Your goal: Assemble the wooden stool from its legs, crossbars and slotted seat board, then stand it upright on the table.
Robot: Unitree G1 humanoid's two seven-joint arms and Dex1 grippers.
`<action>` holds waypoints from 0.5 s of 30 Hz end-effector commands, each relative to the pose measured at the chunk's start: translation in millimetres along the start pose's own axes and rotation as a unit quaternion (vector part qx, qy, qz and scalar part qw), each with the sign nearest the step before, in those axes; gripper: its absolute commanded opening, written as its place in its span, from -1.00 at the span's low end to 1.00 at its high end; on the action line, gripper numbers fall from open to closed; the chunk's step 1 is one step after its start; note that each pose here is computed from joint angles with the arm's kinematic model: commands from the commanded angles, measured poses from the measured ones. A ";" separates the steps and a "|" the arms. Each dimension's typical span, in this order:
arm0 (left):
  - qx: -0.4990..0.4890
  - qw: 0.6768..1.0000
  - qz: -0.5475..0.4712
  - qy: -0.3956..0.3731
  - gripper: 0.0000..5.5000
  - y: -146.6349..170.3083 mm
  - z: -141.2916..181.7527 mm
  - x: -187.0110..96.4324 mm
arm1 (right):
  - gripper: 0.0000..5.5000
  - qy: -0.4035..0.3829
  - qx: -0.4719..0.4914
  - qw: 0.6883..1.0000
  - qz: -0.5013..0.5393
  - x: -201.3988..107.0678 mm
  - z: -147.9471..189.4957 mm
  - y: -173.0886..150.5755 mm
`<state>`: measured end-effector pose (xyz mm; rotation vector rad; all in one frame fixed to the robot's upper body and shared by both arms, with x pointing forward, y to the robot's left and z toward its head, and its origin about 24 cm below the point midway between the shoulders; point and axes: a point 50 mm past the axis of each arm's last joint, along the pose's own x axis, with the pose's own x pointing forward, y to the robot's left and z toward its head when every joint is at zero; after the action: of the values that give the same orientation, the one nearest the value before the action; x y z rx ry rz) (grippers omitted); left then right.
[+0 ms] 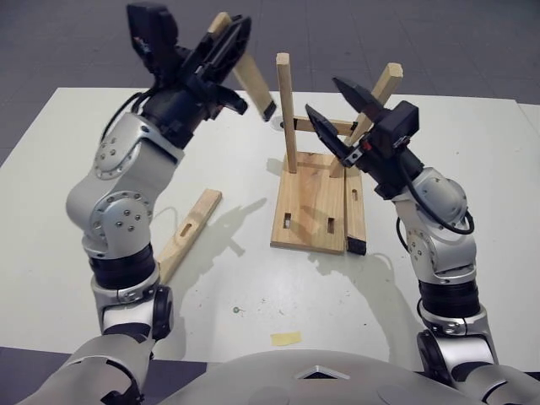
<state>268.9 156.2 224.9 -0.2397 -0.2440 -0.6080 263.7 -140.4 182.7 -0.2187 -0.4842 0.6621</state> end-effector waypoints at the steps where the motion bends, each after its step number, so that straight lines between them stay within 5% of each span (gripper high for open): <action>1: -0.019 0.995 0.030 0.090 -0.85 19.7 -24.0 -46.1 | 0.26 0.032 -0.008 0.998 -0.046 -14.9 -6.2 -8.1; 7: -0.012 0.977 0.083 0.197 -0.85 47.0 -39.5 -95.8 | 0.61 0.063 -0.017 0.994 -0.093 -37.3 -10.7 -11.3; 15: -0.064 0.968 0.131 0.204 -0.85 69.0 -58.1 -106.2 | 0.96 0.066 -0.008 0.988 -0.141 -47.6 -11.0 -11.3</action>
<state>233.9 241.8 135.4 -0.2439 0.2048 -0.4418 244.4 -177.5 156.7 -0.2043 -0.3730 0.3879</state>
